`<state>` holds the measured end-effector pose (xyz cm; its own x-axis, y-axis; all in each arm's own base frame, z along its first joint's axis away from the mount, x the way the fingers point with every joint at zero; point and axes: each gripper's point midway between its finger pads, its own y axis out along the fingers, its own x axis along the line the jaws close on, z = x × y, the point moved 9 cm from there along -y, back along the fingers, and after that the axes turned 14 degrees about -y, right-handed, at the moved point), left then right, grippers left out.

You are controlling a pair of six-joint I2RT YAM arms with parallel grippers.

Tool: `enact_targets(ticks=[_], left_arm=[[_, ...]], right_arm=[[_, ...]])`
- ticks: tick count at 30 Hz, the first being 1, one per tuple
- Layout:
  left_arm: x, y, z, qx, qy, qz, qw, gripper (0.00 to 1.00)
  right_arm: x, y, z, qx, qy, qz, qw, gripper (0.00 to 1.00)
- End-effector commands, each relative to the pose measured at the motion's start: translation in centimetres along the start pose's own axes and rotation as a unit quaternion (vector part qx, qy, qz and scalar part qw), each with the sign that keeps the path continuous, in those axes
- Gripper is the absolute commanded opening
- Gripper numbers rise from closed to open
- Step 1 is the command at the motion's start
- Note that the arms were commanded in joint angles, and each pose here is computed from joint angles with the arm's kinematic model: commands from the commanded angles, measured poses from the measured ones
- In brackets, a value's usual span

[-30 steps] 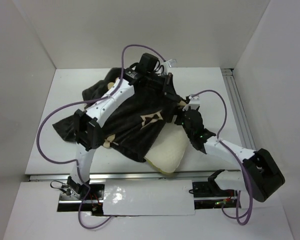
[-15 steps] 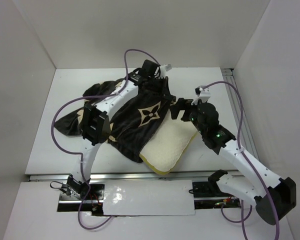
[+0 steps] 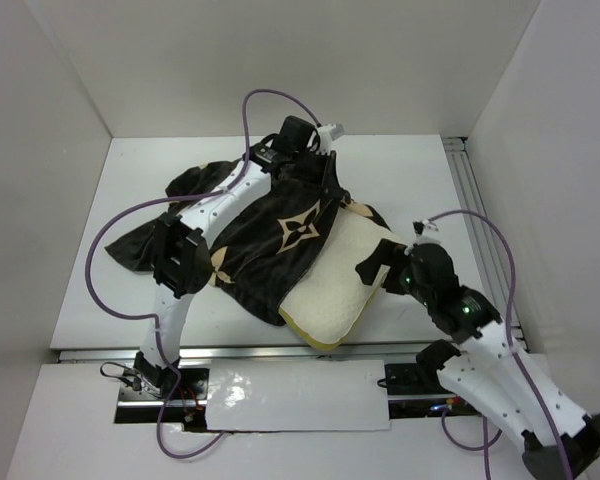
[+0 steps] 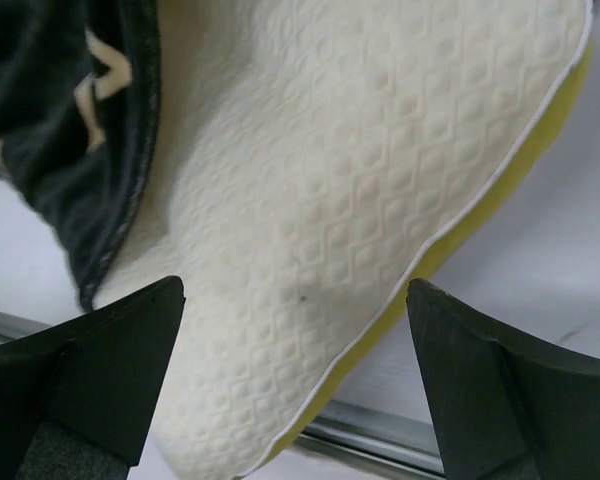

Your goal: Put the pillow into the pillowcase

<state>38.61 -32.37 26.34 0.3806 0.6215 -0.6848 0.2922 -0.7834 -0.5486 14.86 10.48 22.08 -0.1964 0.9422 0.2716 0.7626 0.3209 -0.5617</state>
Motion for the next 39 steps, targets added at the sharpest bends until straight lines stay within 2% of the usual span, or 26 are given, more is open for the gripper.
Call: enact_targets(ticks=[1,3,4,6,11,15,16,17,18,19,20,22,24,27,28,29,32,33,34,37,39], left_arm=[[-2.0,-1.7,-0.5,-0.020,0.038,0.025,0.999,0.00],[-2.3,-2.1,-0.7,-0.019,0.043,0.024,0.999,0.00],[-2.6,-2.3,-0.9,-0.024,0.046,0.028,0.998,0.00],[-2.7,-2.5,-1.0,-0.023,0.050,0.027,0.998,0.00],[-2.7,-2.5,-0.4,-0.017,0.058,0.020,0.998,0.00],[-3.8,-2.5,0.3,-0.006,0.063,0.032,0.997,0.00],[-4.2,-2.3,0.6,0.001,0.066,0.040,0.997,0.00],[-4.9,-2.1,1.2,0.013,0.070,0.054,0.996,0.00],[-4.7,-1.8,1.3,0.019,0.068,0.057,0.996,0.00],[-5.3,-1.6,1.8,0.027,0.071,0.064,0.995,0.00],[-5.9,-1.5,2.0,0.028,0.077,0.070,0.994,0.00],[-6.5,-1.6,2.2,0.029,0.081,0.074,0.994,0.00],[-7.7,-2.3,2.0,0.023,0.090,0.082,0.992,0.00],[-9.1,-4.3,1.8,0.013,0.102,0.094,0.990,0.00],[-10.4,-6.0,1.5,0.001,0.114,0.111,0.987,0.00],[-11.0,-6.8,1.5,-0.004,0.118,0.119,0.986,0.00],[-14.5,-10.2,1.7,-0.036,0.143,0.143,0.979,0.00],[-15.8,-10.8,2.2,-0.041,0.154,0.152,0.975,0.00],[-16.7,-11.4,2.4,-0.053,0.161,0.152,0.974,0.00],[-19.0,-12.6,3.9,-0.055,0.174,0.159,0.970,0.00],[-20.1,-13.3,5.0,-0.049,0.182,0.171,0.967,0.00]], right_arm=[[0.8,-0.9,0.6,-0.057,0.119,-0.056,0.990,1.00],[0.8,-0.2,2.1,-0.020,0.120,-0.069,0.990,1.00],[0.4,0.1,3.2,0.030,0.117,-0.041,0.992,1.00],[0.1,0.3,4.1,0.068,0.114,-0.018,0.991,1.00],[0.2,2.0,6.2,0.068,0.150,-0.054,0.985,1.00],[0.7,3.9,7.2,0.070,0.145,-0.103,0.982,1.00],[0.8,4.3,6.9,0.060,0.135,-0.109,0.983,0.93],[1.2,5.3,6.0,0.034,0.117,-0.124,0.985,0.80],[1.4,5.8,5.5,0.015,0.110,-0.129,0.985,0.62],[1.5,6.3,4.8,-0.010,0.105,-0.128,0.986,0.34],[2.2,6.6,3.1,-0.059,0.105,-0.155,0.981,0.00],[3.3,6.1,1.3,-0.122,0.063,-0.208,0.969,0.00],[5.0,4.7,-1.8,-0.214,0.004,-0.256,0.943,0.00],[6.5,2.3,-4.1,-0.312,-0.089,-0.289,0.901,0.00],[7.2,1.6,-4.3,-0.324,-0.102,-0.296,0.893,0.00],[7.0,1.9,-4.3,-0.329,-0.103,-0.268,0.900,0.00],[7.4,2.3,-4.4,-0.349,-0.139,-0.265,0.888,0.00],[7.9,2.3,-4.8,-0.380,-0.134,-0.278,0.872,0.00],[7.8,3.0,-4.5,-0.383,-0.135,-0.271,0.873,0.00],[7.7,5.6,-5.3,-0.365,-0.116,-0.206,0.901,0.00],[8.1,6.6,-6.0,-0.378,-0.109,-0.199,0.898,0.00]])
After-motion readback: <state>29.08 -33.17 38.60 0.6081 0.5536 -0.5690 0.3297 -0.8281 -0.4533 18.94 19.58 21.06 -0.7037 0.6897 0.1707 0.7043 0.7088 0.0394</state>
